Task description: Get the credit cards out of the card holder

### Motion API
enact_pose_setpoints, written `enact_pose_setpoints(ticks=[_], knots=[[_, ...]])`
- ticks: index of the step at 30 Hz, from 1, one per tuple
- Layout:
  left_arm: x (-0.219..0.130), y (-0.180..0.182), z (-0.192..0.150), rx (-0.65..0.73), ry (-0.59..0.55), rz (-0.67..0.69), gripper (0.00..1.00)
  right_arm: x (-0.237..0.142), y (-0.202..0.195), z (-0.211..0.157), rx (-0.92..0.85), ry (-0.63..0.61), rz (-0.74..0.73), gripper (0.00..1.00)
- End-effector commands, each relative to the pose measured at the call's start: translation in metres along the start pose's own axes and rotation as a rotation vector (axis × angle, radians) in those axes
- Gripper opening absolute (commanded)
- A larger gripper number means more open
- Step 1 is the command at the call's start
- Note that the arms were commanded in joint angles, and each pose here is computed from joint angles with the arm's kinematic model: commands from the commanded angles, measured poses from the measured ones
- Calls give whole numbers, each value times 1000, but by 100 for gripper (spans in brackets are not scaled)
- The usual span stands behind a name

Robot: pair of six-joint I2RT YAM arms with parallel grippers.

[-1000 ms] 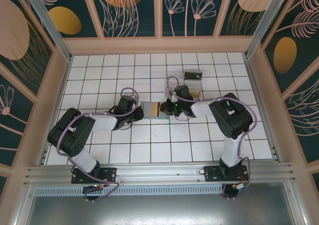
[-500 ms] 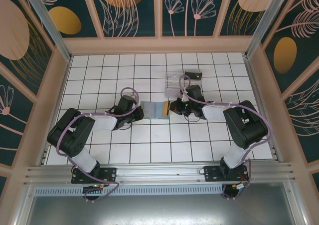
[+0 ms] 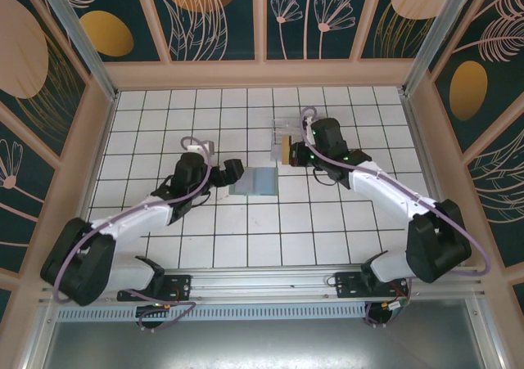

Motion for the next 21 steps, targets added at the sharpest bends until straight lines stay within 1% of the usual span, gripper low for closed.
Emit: enact_pose_setpoints(ticks=[1, 3, 5, 7, 9, 10, 11, 14, 17, 19, 21], knots=[[-15, 7, 0, 27, -117, 8, 99, -19, 6, 8, -277, -66, -167, 0], [-27, 7, 1, -1, -180, -9, 99, -24, 14, 9, -446, -130, -216, 0], [-37, 7, -2, -14, -210, -44, 99, -29, 19, 10, -612, -191, -256, 0], [-47, 13, -8, -58, -264, -59, 99, -31, 18, 8, -763, -216, -278, 0], [-55, 15, -11, -85, -306, -77, 99, -28, 9, 5, -907, -206, -347, 0], [-57, 15, -9, -84, -319, -82, 99, -26, 4, 4, -958, -184, -377, 0], [-60, 15, -8, -77, -330, -78, 99, -22, -4, 3, -1009, -136, -397, 0], [-65, 16, -4, -72, -352, -31, 99, -10, -22, -6, -1153, 37, -407, 0], [-72, 18, -2, -88, -379, -17, 99, -6, -32, -19, -1321, 91, -414, 0], [-76, 20, -3, -101, -397, -14, 99, -4, -38, -19, -1371, 118, -414, 0], [-81, 20, -1, -108, -415, -13, 99, 2, -49, -23, -1423, 189, -419, 0]])
Point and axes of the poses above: each hand's point on the last joint's axis, 136 mm out from that joint toward the fingers, its own x axis out along the fingers, its own y axis along the line the jaws close on, z = x × y, the point moved 8 cm from there along -x, back along the fingers, and after that the axes turned 4 degrees about x, right-handed, at the moved point
